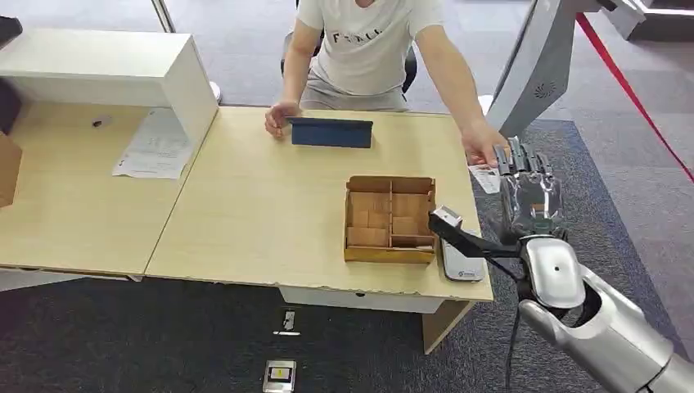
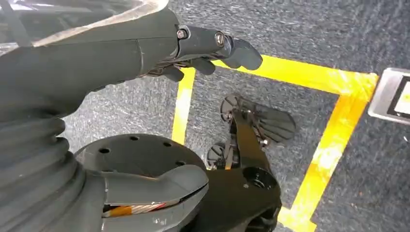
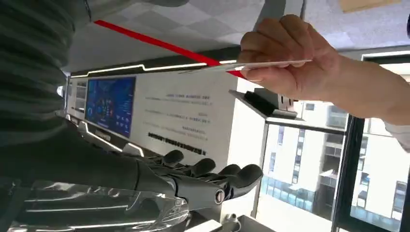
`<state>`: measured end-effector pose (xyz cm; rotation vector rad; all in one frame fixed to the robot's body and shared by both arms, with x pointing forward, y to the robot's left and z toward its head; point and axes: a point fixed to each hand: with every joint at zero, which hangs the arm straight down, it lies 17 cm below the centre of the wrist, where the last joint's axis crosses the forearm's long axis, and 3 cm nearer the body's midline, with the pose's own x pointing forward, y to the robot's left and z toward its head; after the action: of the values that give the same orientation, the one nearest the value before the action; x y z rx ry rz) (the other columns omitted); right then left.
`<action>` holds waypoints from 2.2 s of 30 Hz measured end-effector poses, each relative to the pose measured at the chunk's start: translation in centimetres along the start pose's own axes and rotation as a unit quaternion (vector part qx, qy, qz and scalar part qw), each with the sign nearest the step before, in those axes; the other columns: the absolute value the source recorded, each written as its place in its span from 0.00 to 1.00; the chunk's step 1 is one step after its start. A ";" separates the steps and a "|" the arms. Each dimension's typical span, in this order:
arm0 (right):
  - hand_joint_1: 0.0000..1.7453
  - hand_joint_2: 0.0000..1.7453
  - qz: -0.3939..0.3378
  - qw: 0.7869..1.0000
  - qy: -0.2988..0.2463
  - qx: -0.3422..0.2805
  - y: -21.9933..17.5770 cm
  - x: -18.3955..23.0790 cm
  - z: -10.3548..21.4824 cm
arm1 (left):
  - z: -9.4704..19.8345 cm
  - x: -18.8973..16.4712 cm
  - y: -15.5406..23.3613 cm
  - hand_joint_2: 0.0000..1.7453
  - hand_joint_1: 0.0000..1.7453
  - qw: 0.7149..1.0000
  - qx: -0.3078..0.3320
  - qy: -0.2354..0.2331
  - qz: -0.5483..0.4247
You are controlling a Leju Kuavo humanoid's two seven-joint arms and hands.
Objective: Pass the card to the sensor for recognition and then transmit it.
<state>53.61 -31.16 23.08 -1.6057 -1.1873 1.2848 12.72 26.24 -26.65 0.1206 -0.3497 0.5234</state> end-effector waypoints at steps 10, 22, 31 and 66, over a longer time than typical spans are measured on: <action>0.00 1.00 -0.008 1.000 0.000 0.003 0.7 0.7 -0.3 | 0.2 -0.8 -0.5 1.00 0.00 1.000 0.006 0.013 0.005; 1.00 1.00 0.009 1.000 0.011 0.017 1.9 -0.1 -0.4 | 0.3 -1.1 -0.8 1.00 0.00 1.000 0.004 0.018 0.004; 1.00 1.00 -0.002 0.999 0.032 0.031 2.8 -2.3 -0.7 | 0.3 -1.4 -0.5 1.00 0.00 1.000 0.012 0.028 0.002; 1.00 1.00 -0.041 0.998 0.004 0.044 4.7 0.0 0.8 | 0.5 -1.7 -1.3 1.00 0.00 1.000 0.010 0.024 -0.002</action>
<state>53.85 -32.49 18.52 -1.4824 -1.1624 1.2596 11.87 24.25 -26.77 0.1270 -0.2967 0.5253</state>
